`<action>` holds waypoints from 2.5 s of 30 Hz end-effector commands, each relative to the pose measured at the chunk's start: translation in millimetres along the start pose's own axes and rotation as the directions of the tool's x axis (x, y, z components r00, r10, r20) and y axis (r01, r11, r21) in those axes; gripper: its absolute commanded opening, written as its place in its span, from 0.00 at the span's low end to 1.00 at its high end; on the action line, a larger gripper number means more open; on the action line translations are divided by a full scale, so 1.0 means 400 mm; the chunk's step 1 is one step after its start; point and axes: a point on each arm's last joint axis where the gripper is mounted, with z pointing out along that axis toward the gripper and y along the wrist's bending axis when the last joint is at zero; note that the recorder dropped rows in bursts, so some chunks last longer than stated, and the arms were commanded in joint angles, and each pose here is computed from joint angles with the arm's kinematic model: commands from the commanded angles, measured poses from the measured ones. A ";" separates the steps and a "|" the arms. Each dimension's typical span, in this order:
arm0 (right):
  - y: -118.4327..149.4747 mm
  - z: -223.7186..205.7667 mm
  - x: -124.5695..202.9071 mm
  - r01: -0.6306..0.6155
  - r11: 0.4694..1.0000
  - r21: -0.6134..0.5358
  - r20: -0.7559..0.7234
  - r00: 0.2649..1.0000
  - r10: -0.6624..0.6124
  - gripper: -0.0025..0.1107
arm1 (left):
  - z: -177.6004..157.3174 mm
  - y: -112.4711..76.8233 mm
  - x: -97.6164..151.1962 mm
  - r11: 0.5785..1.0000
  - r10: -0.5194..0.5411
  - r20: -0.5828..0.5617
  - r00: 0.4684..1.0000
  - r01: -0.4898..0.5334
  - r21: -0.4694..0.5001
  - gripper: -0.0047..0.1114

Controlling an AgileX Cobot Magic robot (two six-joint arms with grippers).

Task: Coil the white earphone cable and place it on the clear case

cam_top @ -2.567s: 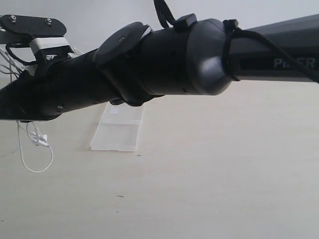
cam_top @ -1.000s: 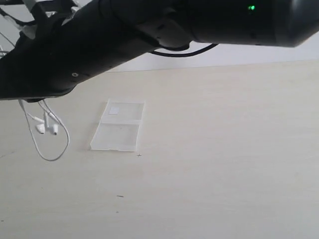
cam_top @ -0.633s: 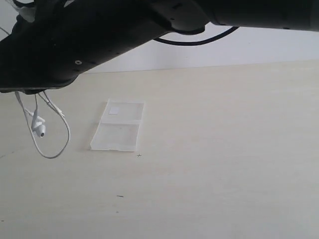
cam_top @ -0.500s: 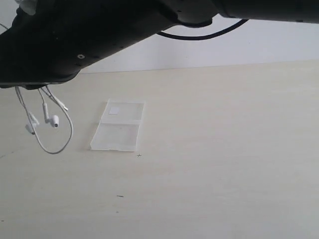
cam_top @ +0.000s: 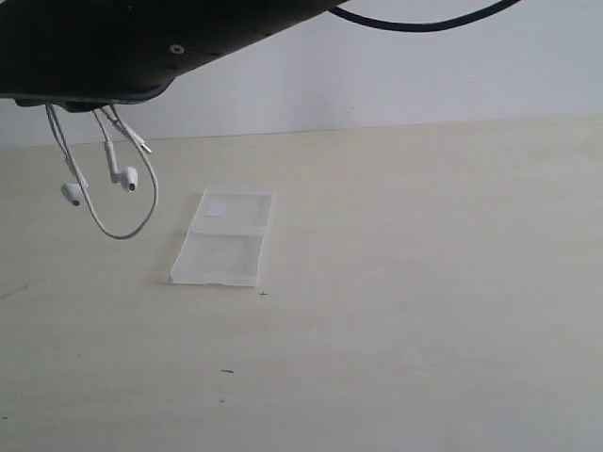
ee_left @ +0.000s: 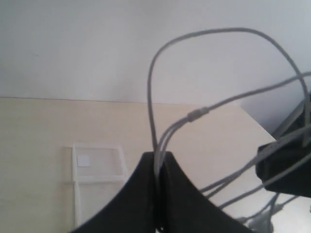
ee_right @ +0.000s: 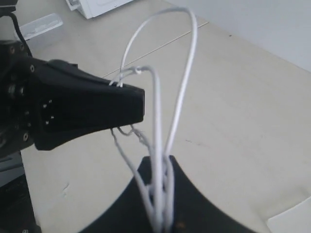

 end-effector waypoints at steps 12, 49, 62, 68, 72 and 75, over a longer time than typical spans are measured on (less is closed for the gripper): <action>-0.016 -0.030 -0.014 0.047 0.995 0.092 0.009 0.999 -0.048 0.02 | -0.004 -0.032 0.022 0.989 0.023 -0.083 0.996 -0.011 0.149 0.04; -0.023 -0.032 0.139 0.152 0.988 -0.025 -0.603 0.786 -0.136 0.02 | -0.008 -0.044 0.027 0.977 0.094 -0.090 0.992 -0.074 0.200 0.53; 0.033 -0.009 0.057 0.001 0.985 -0.175 -0.402 0.913 -0.072 0.02 | -0.011 -0.060 0.037 0.951 0.157 -0.112 0.981 -0.120 0.285 0.04; 0.033 -0.006 0.045 -0.020 0.987 -0.159 -0.360 0.932 -0.039 0.02 | -0.011 -0.059 0.044 0.950 0.154 -0.122 0.981 -0.113 0.293 0.04; 0.038 -0.003 0.035 -0.053 0.984 -0.167 -0.322 0.947 -0.003 0.02 | -0.008 -0.053 0.055 0.952 0.153 -0.130 0.980 -0.110 0.286 0.04; 0.038 -0.002 0.031 -0.062 0.984 -0.168 -0.304 0.953 0.008 0.02 | -0.007 -0.050 0.061 0.953 0.151 -0.135 0.979 -0.107 0.284 0.04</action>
